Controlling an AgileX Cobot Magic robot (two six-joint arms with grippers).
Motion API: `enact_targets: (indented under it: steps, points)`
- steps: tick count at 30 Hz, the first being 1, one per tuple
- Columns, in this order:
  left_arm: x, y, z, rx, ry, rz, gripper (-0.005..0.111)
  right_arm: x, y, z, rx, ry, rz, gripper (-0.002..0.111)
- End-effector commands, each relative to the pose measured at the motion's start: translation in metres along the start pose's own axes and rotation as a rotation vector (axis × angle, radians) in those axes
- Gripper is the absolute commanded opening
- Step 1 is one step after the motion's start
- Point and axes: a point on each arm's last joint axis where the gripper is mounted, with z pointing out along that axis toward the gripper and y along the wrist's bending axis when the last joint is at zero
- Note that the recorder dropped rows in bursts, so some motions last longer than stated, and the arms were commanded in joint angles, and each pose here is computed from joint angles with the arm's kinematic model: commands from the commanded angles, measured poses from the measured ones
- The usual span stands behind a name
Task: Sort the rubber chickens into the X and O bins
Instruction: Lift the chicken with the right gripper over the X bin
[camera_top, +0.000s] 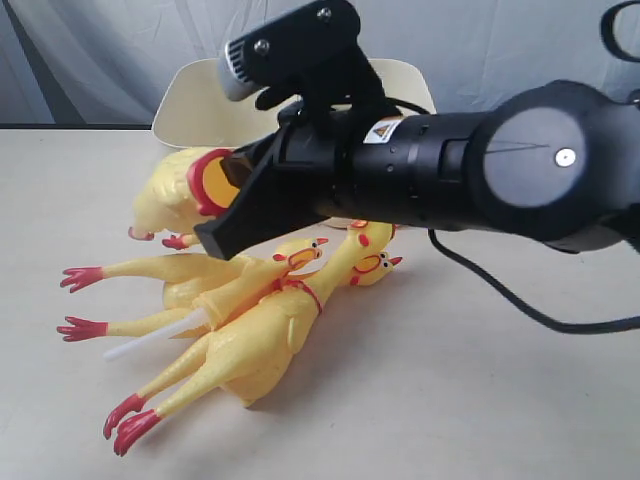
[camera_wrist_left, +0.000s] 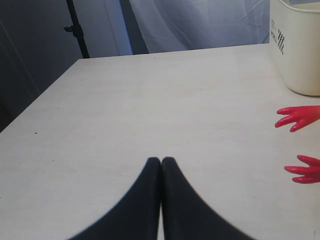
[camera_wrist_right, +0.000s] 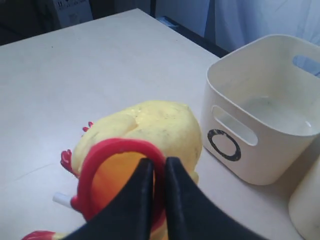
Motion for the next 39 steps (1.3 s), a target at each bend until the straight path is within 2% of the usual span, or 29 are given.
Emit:
enact_targets:
  steps: [1, 8, 13, 19, 21, 24, 26, 31, 39]
  points:
    - [0.000, 0.000, 0.000, -0.003, -0.006, 0.003, 0.000, -0.020, 0.001, -0.025, 0.001, -0.088, 0.003, -0.001]
    - [0.000, 0.000, 0.000, -0.003, -0.006, 0.003, 0.000, -0.040, -0.001, -0.056, 0.018, -0.199, 0.003, -0.001]
    - [0.000, 0.000, 0.000, -0.003, -0.006, 0.003, 0.000, -0.049, -0.008, -0.064, 0.094, -0.292, 0.008, -0.001]
    - [0.000, 0.000, 0.000, -0.003, -0.006, 0.003, 0.000, -0.058, -0.024, -0.064, 0.306, -0.421, -0.092, -0.001]
    - [0.000, 0.000, 0.000, -0.003, -0.006, 0.003, 0.000, -0.059, -0.033, -0.064, 0.427, -0.434, -0.131, -0.001]
    - [0.000, 0.000, 0.000, -0.003, -0.006, 0.003, 0.000, -0.050, -0.051, -0.057, 0.649, -0.388, -0.157, -0.001]
    - [0.000, 0.000, 0.000, -0.003, -0.006, 0.003, 0.000, -0.042, -0.061, -0.043, 0.653, -0.330, -0.193, -0.001]
    - [0.000, 0.000, 0.000, -0.003, -0.006, 0.003, 0.000, -0.011, -0.112, -0.018, 0.754, -0.182, -0.198, -0.001]
    - [0.000, 0.000, 0.000, -0.003, -0.006, 0.006, 0.000, 0.011, -0.142, 0.002, 0.753, -0.172, -0.200, -0.001]
